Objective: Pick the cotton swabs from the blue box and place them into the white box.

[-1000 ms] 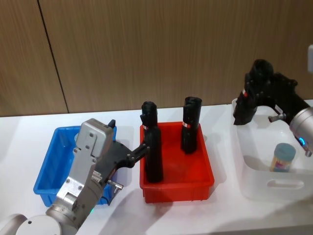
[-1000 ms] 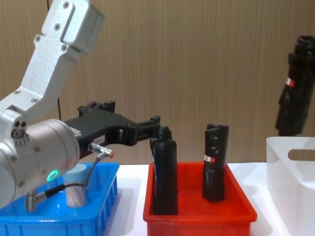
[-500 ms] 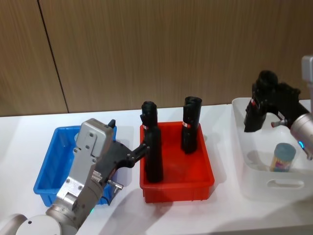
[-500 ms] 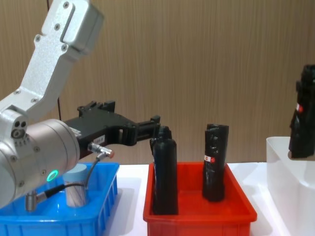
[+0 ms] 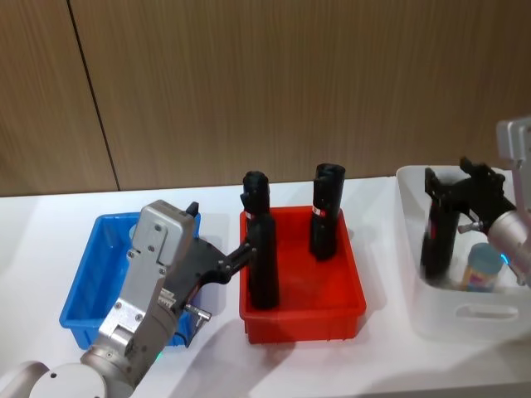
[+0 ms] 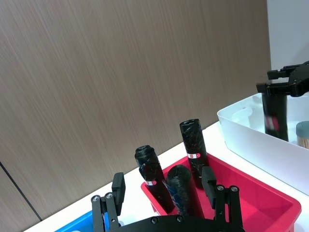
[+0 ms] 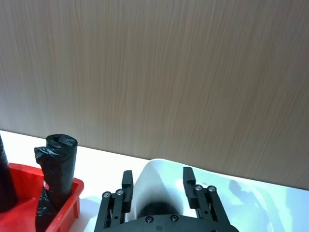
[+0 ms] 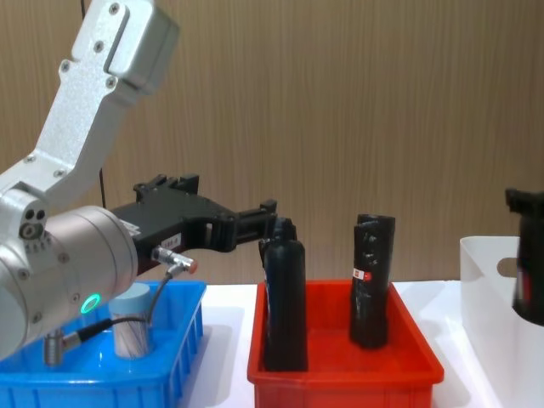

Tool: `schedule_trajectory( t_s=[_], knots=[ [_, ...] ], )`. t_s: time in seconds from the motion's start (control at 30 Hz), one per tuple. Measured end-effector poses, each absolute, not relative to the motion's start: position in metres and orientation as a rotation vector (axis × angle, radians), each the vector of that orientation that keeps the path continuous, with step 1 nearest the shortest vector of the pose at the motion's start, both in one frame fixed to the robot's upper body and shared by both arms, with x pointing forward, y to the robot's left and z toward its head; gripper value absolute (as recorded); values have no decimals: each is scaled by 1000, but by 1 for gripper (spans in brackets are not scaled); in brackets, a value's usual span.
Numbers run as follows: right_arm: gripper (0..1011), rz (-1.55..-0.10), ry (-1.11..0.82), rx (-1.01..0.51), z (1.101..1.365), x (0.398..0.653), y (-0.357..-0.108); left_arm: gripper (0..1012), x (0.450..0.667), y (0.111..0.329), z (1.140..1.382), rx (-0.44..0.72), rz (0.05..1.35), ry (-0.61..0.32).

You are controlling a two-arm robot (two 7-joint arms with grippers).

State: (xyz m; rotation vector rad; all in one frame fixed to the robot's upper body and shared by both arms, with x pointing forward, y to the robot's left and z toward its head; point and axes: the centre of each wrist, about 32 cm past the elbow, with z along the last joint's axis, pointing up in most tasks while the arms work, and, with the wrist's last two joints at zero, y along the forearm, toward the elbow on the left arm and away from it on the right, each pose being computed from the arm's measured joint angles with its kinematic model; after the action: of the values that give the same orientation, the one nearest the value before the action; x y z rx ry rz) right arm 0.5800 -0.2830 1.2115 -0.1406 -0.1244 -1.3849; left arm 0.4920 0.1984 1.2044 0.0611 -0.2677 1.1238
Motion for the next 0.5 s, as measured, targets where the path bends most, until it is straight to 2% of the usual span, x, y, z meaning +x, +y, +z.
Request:
schedule_trajectory(
  t_s=[0.03, 0.1, 0.13, 0.17, 0.27, 0.37, 0.5],
  knots=[
    [594, -1388, -124, -145, 1210, 581, -284, 1004, 492, 198, 1204, 61, 1124, -268],
    [697, -1390, -122, -148, 1208, 582, -284, 1004, 492, 198, 1204, 61, 1124, -268],
    [697, -1391, -122, -148, 1207, 582, -285, 1004, 492, 198, 1204, 61, 1124, -268],
    [756, -1392, -122, -149, 1207, 582, -285, 1004, 492, 198, 1204, 61, 1124, -268],
    [813, -1395, -123, -147, 1206, 582, -286, 1004, 492, 198, 1204, 61, 1124, -268],
    [933, -1397, -125, -146, 1205, 582, -287, 1004, 492, 198, 1204, 61, 1124, -268],
    [1002, -1399, -126, -145, 1204, 582, -288, 1004, 492, 198, 1204, 61, 1124, -268]
  ],
)
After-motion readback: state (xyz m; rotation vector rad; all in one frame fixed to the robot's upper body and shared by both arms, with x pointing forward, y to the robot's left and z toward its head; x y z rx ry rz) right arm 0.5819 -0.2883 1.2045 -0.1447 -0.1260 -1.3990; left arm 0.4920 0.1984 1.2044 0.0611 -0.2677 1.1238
